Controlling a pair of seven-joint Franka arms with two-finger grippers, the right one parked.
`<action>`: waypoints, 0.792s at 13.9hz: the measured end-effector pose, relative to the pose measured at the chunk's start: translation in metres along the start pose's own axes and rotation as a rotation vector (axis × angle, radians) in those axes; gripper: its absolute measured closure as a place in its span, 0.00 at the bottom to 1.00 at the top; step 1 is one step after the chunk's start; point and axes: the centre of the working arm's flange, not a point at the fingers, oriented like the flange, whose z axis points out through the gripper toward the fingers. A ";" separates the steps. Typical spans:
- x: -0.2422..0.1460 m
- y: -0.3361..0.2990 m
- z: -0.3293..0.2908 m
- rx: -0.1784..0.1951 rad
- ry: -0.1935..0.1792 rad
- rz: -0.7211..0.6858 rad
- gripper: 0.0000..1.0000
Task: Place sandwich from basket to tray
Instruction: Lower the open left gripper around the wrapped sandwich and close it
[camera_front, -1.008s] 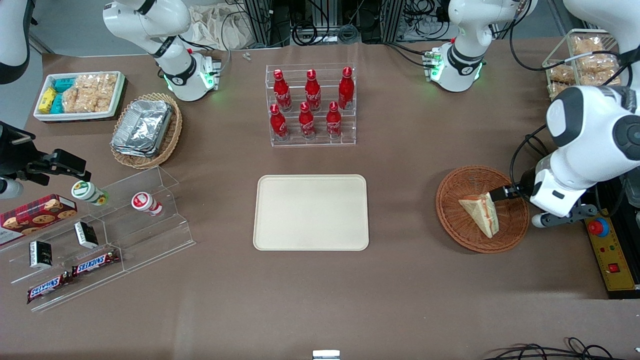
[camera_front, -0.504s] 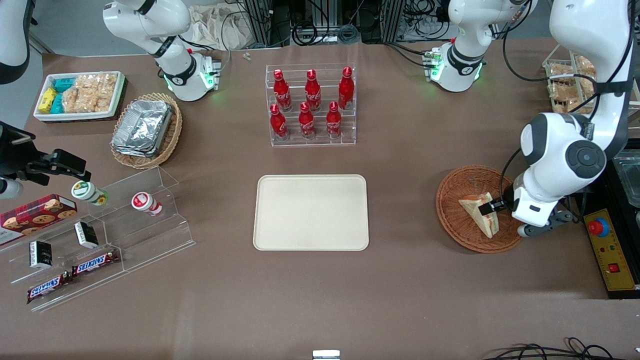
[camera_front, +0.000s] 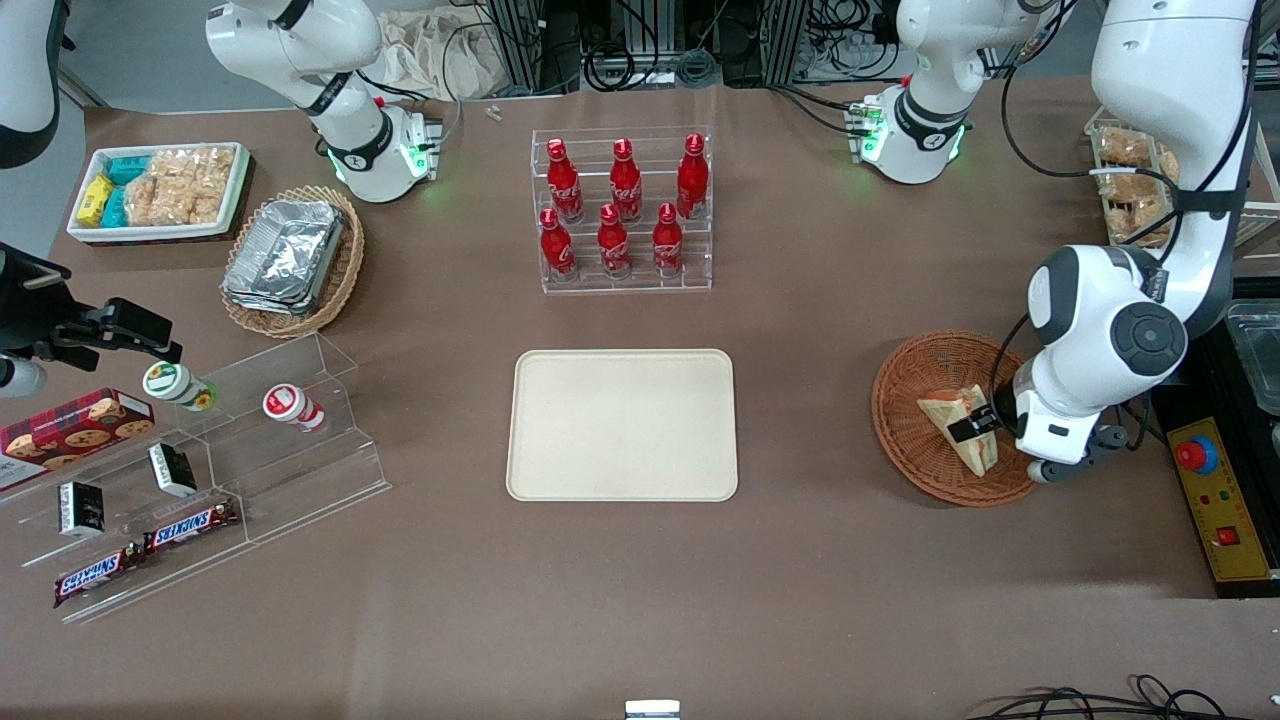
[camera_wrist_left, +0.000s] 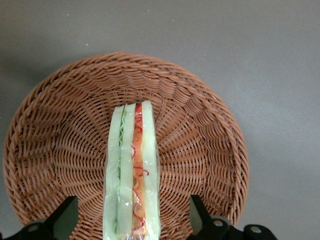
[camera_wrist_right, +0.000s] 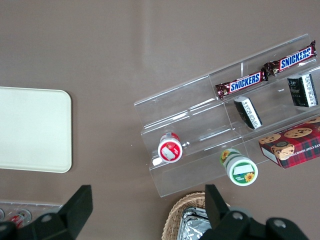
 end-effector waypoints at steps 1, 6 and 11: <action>0.000 0.000 0.003 0.001 -0.004 0.000 0.00; -0.002 0.000 0.020 0.003 -0.019 -0.003 0.00; -0.008 -0.002 0.040 0.001 -0.027 -0.033 0.00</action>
